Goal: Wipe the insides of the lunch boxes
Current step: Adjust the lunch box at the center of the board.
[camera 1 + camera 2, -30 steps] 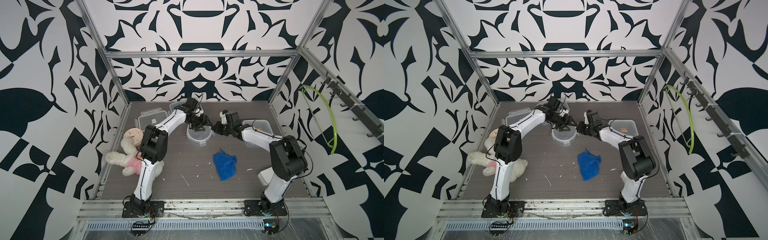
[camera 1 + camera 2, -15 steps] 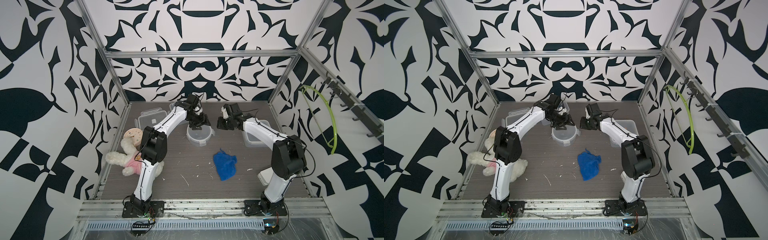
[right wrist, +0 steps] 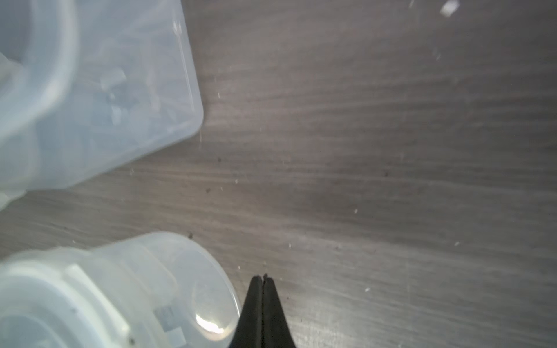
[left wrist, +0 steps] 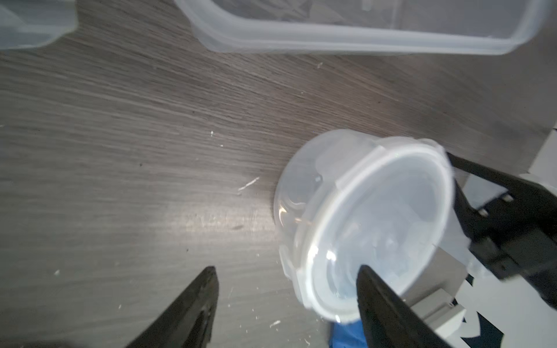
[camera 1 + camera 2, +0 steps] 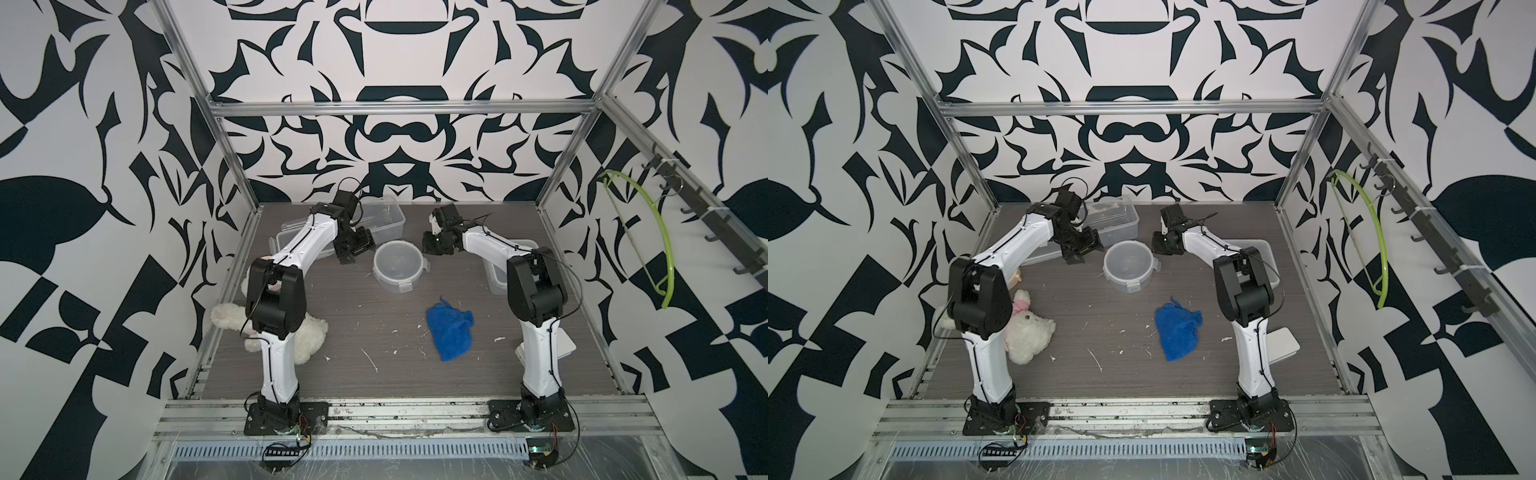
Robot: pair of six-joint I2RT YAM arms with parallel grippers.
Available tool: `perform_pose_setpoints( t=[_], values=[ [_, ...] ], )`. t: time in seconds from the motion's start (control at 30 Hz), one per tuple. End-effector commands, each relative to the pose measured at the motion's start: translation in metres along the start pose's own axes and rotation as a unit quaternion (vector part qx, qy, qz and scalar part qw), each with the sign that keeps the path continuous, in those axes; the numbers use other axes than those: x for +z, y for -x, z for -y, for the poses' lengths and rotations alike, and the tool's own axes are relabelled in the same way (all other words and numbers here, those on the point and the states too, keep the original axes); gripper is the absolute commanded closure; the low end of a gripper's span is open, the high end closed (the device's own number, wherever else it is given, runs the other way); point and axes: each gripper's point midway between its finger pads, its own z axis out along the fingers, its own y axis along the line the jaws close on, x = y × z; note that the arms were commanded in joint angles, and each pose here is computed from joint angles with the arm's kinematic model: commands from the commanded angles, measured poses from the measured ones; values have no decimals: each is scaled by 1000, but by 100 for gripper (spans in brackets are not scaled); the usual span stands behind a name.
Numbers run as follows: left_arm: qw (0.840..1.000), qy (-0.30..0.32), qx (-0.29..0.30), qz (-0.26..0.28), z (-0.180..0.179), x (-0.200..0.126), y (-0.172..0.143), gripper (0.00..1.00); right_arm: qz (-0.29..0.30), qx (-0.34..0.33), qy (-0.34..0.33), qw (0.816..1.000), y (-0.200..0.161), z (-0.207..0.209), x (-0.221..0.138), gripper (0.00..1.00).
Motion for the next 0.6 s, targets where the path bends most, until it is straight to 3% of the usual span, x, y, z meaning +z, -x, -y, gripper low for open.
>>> perform_pose_setpoints(
  t=[0.0,0.33,0.57],
  values=[
    [999,-40,10,-7,27,10,7,24,28,-30,17,999,2,-24,-33,100],
    [994,-107,36,-10,94,39,25,25,-9,-22,15,1000,-102,-33,-59,100],
    [981,-180,62,-27,165,50,26,25,31,21,22,999,-123,-13,-90,100]
  ],
)
